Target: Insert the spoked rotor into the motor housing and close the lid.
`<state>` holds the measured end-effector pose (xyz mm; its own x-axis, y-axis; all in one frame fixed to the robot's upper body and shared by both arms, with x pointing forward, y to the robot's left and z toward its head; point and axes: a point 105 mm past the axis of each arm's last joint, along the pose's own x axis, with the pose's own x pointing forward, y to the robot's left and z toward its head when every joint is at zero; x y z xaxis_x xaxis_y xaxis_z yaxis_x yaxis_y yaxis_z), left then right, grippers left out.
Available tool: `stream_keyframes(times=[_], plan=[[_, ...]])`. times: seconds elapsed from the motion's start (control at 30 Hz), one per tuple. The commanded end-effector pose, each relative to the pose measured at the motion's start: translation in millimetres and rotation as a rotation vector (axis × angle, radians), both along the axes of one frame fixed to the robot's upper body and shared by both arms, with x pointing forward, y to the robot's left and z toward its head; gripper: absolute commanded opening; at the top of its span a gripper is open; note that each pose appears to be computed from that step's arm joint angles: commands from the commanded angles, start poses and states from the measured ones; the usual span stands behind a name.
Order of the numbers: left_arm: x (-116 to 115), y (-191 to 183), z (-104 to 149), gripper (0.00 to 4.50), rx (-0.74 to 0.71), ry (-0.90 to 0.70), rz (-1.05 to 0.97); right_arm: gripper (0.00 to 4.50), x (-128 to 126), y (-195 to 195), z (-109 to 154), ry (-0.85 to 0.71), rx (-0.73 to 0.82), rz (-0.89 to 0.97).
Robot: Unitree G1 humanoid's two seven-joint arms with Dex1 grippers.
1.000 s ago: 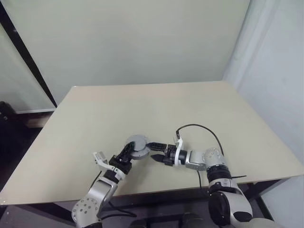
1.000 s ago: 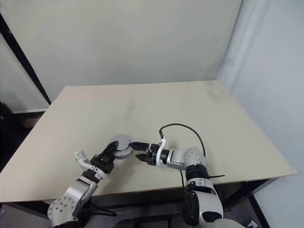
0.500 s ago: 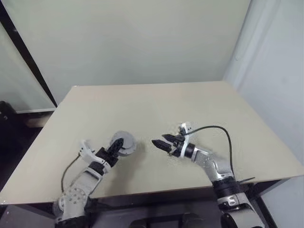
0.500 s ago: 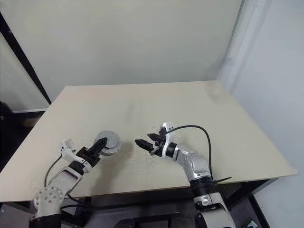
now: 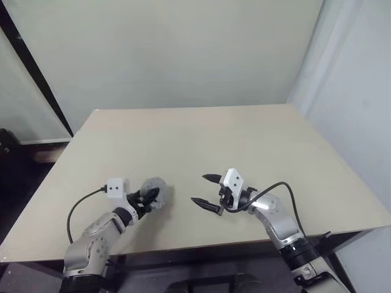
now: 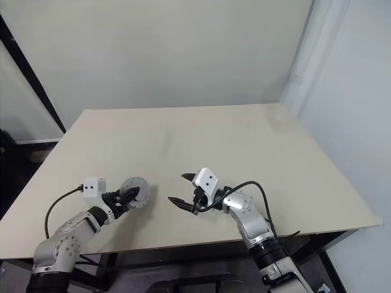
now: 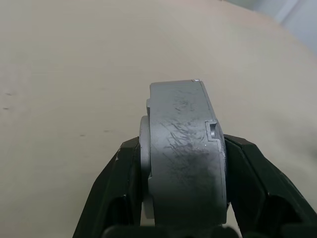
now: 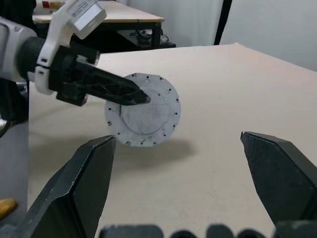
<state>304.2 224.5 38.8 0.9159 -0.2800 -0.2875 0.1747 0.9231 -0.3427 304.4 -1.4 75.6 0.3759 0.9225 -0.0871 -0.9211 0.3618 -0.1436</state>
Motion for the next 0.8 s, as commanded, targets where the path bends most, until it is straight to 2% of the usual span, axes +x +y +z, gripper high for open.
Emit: stream_keyframes(times=[0.03,0.3,0.6,0.8], plan=[[18,19,33,1.98,0.026,-0.167,0.088,4.39,0,2,7,-0.049,-0.004,0.004],[26,51,23,1.98,0.081,-0.172,0.245,4.39,0,1,0,-0.045,-0.04,-0.004],[22,56,7,1.98,0.092,-0.119,0.286,4.39,-1,1,-6,-0.038,-0.061,-0.008],[16,67,2,3.93,0.176,-0.089,0.337,4.39,0,1,-8,-0.041,-0.074,-0.012]])
